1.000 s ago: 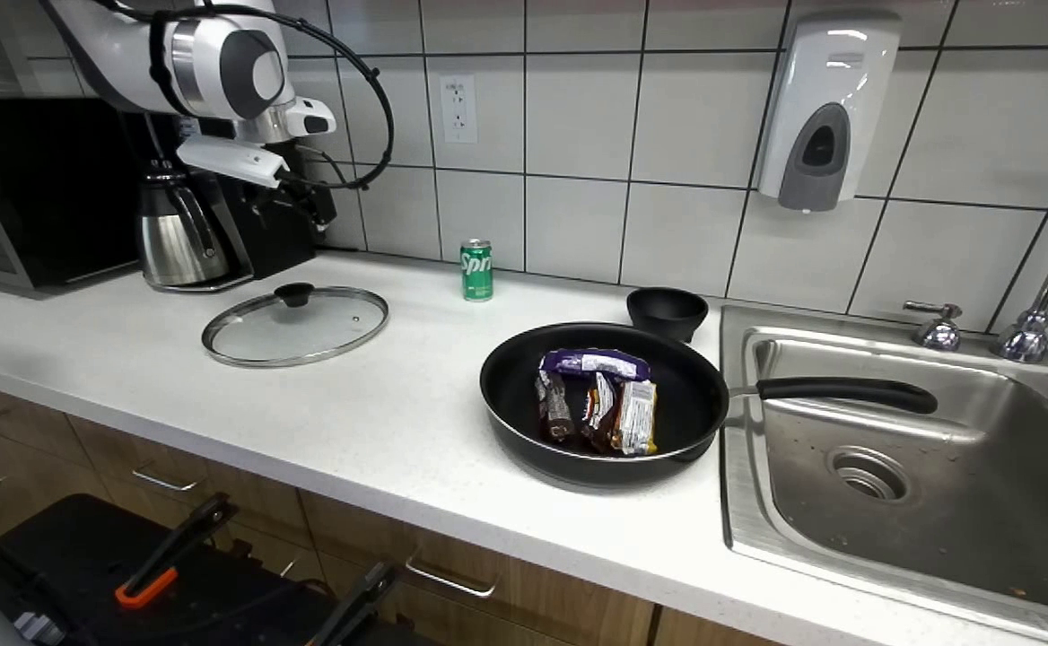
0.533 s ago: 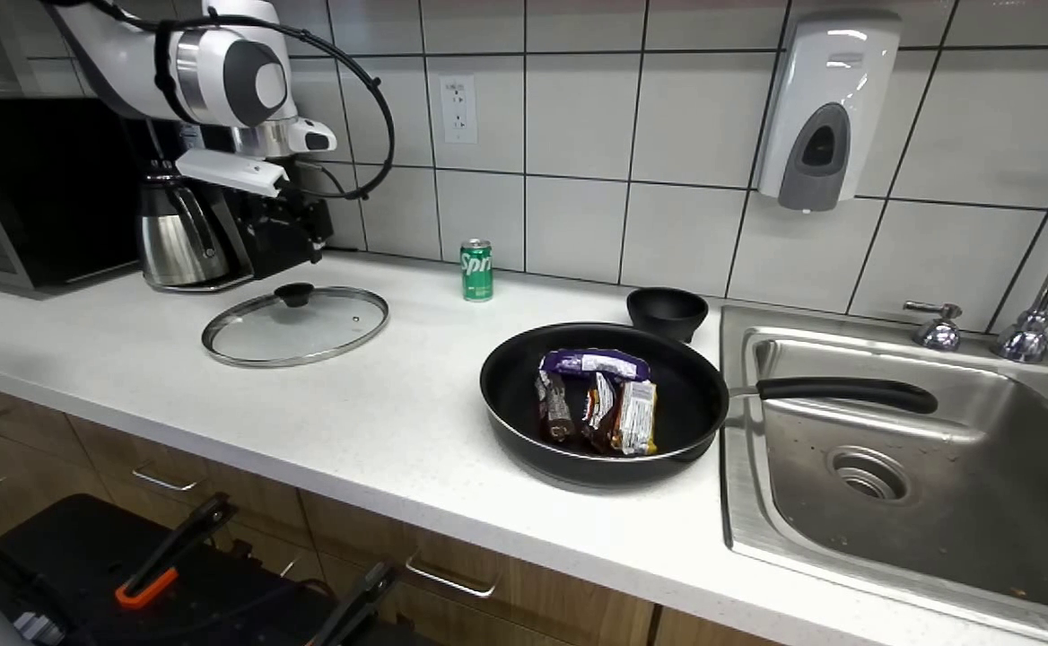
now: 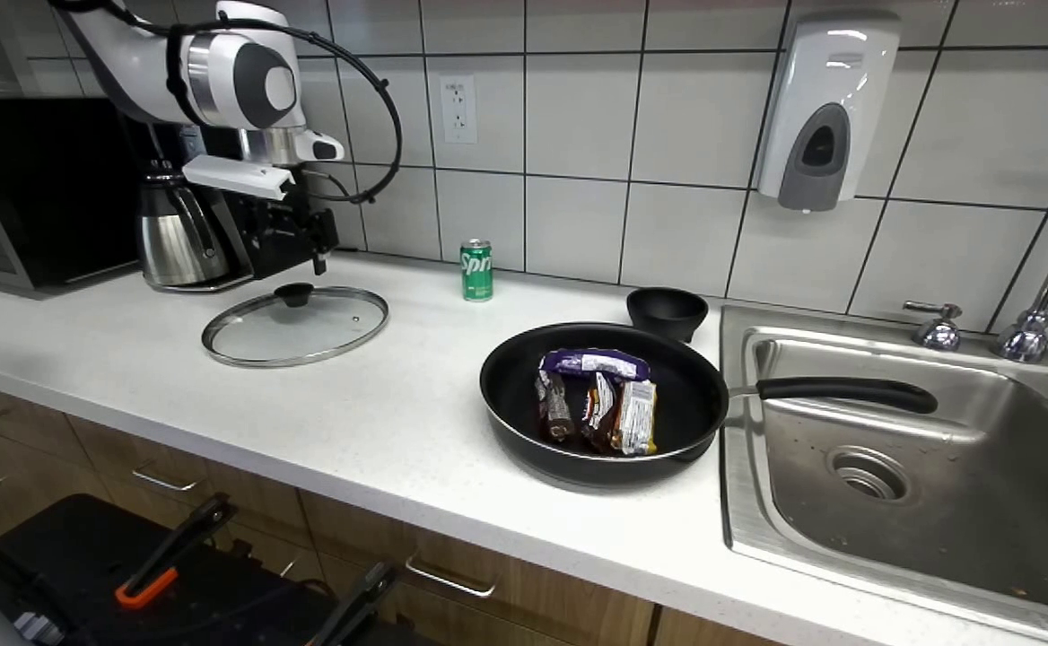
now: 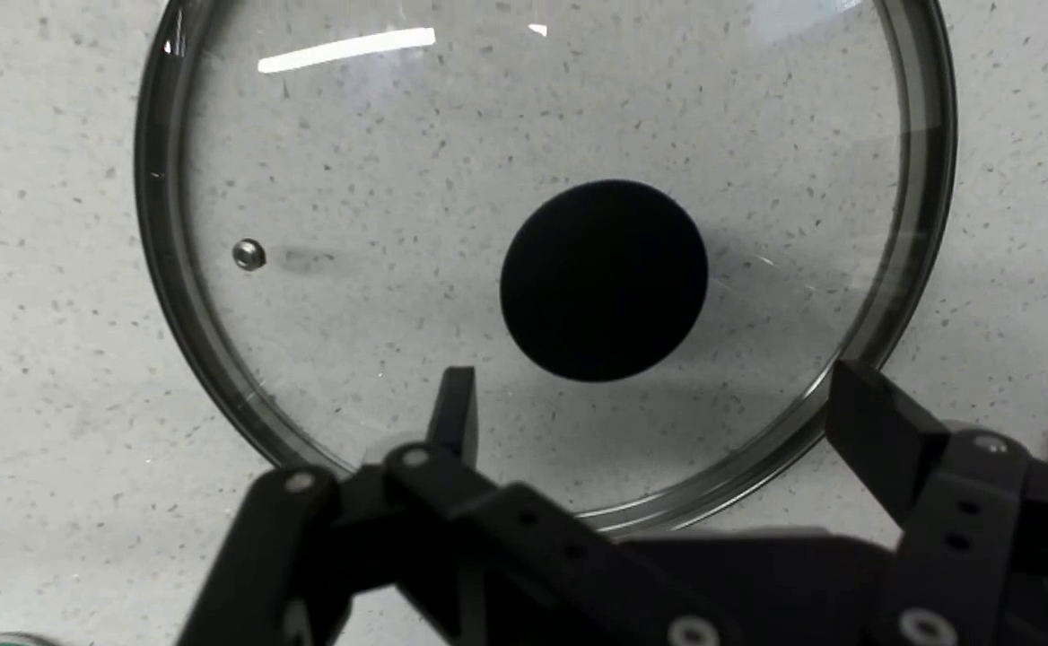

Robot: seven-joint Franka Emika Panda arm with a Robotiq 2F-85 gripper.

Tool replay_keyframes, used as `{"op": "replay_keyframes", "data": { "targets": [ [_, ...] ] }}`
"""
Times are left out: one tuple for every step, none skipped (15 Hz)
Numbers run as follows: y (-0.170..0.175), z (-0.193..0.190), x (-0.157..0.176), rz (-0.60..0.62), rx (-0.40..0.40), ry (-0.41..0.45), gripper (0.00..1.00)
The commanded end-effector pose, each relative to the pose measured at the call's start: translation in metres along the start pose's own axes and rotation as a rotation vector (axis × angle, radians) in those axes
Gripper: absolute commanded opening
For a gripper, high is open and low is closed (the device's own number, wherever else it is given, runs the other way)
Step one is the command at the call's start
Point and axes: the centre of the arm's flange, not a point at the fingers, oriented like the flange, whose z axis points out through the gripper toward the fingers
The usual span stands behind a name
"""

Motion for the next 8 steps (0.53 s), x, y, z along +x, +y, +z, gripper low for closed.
{"op": "replay_keyframes", "data": {
  "targets": [
    [-0.006, 0.000, 0.008, -0.023, -0.018, -0.041, 1.00],
    [-0.006, 0.003, 0.007, -0.023, -0.020, -0.052, 1.00],
    [-0.006, 0.006, 0.006, -0.024, -0.024, -0.068, 1.00],
    [-0.006, 0.011, 0.005, -0.022, -0.030, -0.084, 1.00],
    [-0.006, 0.014, 0.004, -0.023, -0.029, -0.091, 1.00],
    [-0.005, 0.018, 0.004, -0.022, -0.034, -0.101, 1.00],
    [-0.005, 0.021, 0.004, -0.024, -0.037, -0.110, 1.00],
    [-0.005, 0.026, 0.005, -0.025, -0.041, -0.119, 1.00]
  ]
}}
